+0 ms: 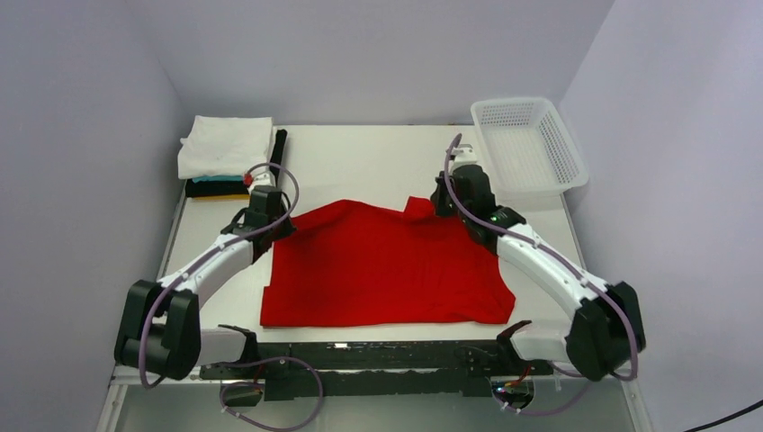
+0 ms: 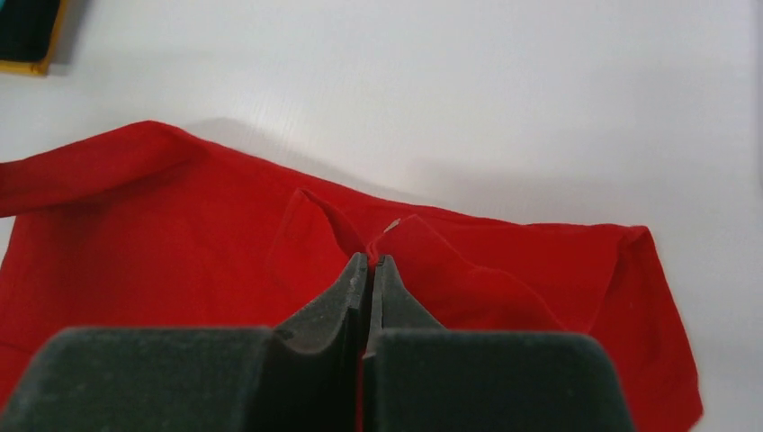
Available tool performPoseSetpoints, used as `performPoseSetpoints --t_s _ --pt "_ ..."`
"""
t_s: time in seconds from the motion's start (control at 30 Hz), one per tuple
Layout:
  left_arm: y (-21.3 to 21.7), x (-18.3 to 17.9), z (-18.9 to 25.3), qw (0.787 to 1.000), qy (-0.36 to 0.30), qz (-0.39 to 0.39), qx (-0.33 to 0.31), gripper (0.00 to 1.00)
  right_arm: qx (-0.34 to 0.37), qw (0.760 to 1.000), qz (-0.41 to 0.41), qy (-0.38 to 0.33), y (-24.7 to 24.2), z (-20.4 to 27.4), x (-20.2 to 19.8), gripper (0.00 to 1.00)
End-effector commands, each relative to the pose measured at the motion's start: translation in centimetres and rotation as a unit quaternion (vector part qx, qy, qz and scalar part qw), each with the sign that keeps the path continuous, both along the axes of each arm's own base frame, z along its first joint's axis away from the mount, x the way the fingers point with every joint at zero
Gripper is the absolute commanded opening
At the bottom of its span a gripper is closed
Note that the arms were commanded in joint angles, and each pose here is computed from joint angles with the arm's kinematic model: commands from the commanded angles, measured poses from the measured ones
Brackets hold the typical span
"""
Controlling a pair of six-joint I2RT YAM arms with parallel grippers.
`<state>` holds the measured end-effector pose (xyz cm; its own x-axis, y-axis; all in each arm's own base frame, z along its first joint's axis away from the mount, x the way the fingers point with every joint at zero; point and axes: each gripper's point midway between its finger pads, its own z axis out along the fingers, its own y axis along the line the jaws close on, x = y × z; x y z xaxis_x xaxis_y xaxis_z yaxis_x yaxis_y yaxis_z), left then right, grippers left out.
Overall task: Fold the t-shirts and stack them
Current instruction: Fold the other side of the tshirt into a rectangle
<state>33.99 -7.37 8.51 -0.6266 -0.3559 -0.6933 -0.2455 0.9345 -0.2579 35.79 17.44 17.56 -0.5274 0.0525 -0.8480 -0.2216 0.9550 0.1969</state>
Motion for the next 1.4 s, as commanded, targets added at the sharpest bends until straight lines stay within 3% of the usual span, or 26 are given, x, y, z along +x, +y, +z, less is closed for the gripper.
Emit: performPoseSetpoints --t_s 0.0,0.43,1.07,1.3,1.37 --pt "-0.3 -1.5 0.5 0.999 -0.038 0.02 -0.007 0.0 -0.003 0.999 -0.042 -0.004 -2.5 0.6 -3.1 0.0" --pt "0.1 -6.1 -0.2 0.996 -0.074 0.039 -0.038 0.0 -0.014 0.997 -0.065 0.04 -6.3 -0.5 -9.8 0.0" --pt "0.1 -8.9 -1.7 0.995 -0.071 0.035 -0.066 0.0 -0.004 0.995 -0.063 0.083 -6.9 -1.4 -12.8 0.0" --pt "0.4 -8.9 -3.1 0.994 -0.058 0.059 -0.071 0.04 -0.007 0.99 -0.067 0.127 -6.5 -4.7 -13.1 0.02" --pt "0.6 -9.3 -3.4 0.995 -0.047 0.063 -0.067 0.11 -0.01 0.986 -0.076 0.151 -6.9 -5.5 -14.2 0.05"
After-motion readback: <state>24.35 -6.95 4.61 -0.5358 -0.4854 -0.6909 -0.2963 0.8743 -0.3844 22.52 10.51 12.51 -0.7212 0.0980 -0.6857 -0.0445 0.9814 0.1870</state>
